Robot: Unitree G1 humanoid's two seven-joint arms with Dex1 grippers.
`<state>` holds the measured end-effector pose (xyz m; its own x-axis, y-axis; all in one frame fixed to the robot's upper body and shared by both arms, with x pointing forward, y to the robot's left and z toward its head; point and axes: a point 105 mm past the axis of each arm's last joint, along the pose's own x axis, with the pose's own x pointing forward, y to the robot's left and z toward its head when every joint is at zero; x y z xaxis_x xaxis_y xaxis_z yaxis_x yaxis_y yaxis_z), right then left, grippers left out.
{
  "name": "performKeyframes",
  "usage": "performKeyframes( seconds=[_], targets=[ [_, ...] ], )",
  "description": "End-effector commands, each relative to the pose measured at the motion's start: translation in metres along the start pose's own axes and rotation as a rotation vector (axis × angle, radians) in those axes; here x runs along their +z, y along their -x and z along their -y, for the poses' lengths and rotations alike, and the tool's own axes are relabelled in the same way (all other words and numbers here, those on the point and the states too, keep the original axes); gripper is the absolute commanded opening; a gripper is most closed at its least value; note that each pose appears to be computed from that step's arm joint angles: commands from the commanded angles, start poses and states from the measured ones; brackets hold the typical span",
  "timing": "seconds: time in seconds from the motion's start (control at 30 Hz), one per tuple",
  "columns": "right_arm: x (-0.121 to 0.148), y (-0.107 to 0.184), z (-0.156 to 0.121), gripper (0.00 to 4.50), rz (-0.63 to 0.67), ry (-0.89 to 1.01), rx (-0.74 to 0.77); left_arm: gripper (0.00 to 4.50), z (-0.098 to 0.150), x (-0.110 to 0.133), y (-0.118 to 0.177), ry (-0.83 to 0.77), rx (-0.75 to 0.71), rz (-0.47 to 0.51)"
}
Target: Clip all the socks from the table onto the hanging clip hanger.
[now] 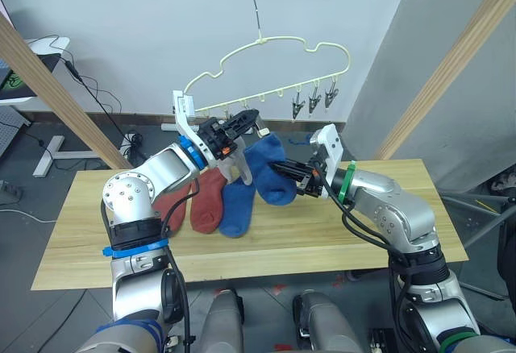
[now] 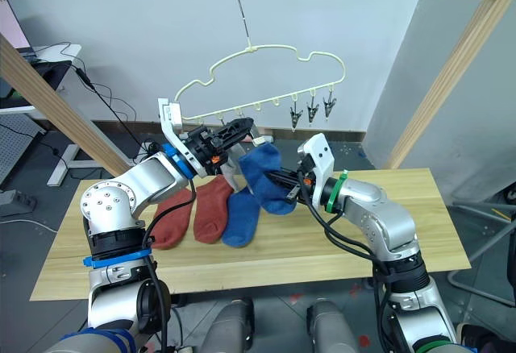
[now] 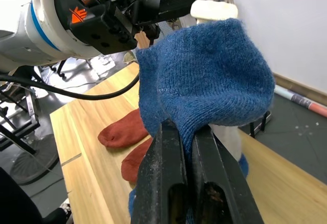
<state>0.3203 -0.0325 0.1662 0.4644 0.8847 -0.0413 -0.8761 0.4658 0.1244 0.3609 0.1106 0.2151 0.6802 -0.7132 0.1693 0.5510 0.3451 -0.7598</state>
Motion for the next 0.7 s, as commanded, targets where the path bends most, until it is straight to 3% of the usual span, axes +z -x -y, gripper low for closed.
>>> performKeyframes(
  seconds=[0.03,0.7],
  targets=[
    [0.0154,0.0034,-0.0036,0.04,0.061,-0.04,0.021,0.22,0.0144,0.0046,-0.0005,-0.018,-0.058,0.011],
    [0.0195,0.0022,-0.0082,0.04,0.07,-0.161,0.062,0.22,0.0133,0.004,-0.0007,-0.021,-0.053,0.003]
  ],
)
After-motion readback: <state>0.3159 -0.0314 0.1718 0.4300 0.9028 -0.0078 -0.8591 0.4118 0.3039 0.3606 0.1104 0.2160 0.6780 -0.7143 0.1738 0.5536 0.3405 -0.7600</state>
